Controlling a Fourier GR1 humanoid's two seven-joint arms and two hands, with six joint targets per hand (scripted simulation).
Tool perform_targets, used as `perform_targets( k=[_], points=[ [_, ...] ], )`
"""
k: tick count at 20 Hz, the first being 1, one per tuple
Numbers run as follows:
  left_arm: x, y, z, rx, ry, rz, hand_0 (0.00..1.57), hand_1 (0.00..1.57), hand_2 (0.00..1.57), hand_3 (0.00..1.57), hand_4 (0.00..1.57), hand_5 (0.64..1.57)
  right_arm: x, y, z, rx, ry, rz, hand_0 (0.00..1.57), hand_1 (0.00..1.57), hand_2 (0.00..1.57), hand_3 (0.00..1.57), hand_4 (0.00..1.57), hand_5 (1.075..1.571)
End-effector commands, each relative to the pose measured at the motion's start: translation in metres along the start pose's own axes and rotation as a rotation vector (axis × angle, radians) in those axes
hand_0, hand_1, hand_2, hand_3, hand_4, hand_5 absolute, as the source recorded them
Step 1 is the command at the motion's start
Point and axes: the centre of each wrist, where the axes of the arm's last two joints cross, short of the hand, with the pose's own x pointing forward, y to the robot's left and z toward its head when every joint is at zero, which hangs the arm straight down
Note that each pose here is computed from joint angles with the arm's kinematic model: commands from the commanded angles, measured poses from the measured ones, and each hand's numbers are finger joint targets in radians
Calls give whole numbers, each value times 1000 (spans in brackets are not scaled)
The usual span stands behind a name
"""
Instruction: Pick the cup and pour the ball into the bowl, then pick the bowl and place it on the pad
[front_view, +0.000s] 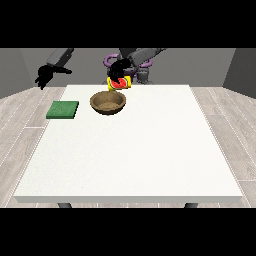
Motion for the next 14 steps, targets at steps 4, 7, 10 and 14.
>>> perform_targets(
  k=[4, 7, 10, 14],
  points=[
    [-20, 7, -15, -58, -99, -259, 1511, 1511, 1571, 1571, 1203, 1443, -14, 1, 12, 26, 72, 1, 0, 0, 0, 171, 0, 1516],
    [-19, 54, -41, 26, -128, -301, 1552, 1552, 1571, 1571, 1188, 1466, -4, -12, 7, -31, 12, -3, 0, 0, 0, 211, 0, 1517],
    [-24, 46, -35, 3, -113, -273, 1534, 1534, 1571, 1571, 1207, 1457, -6, -9, 9, -42, 40, -6, 0, 0, 0, 144, 0, 1520],
    [-18, 63, -42, 15, -95, -279, 1516, 1516, 1571, 1571, 1201, 1462, -15, -6, 13, 15, 82, -42, 0, 0, 0, 0, 429, 1555]
  ],
)
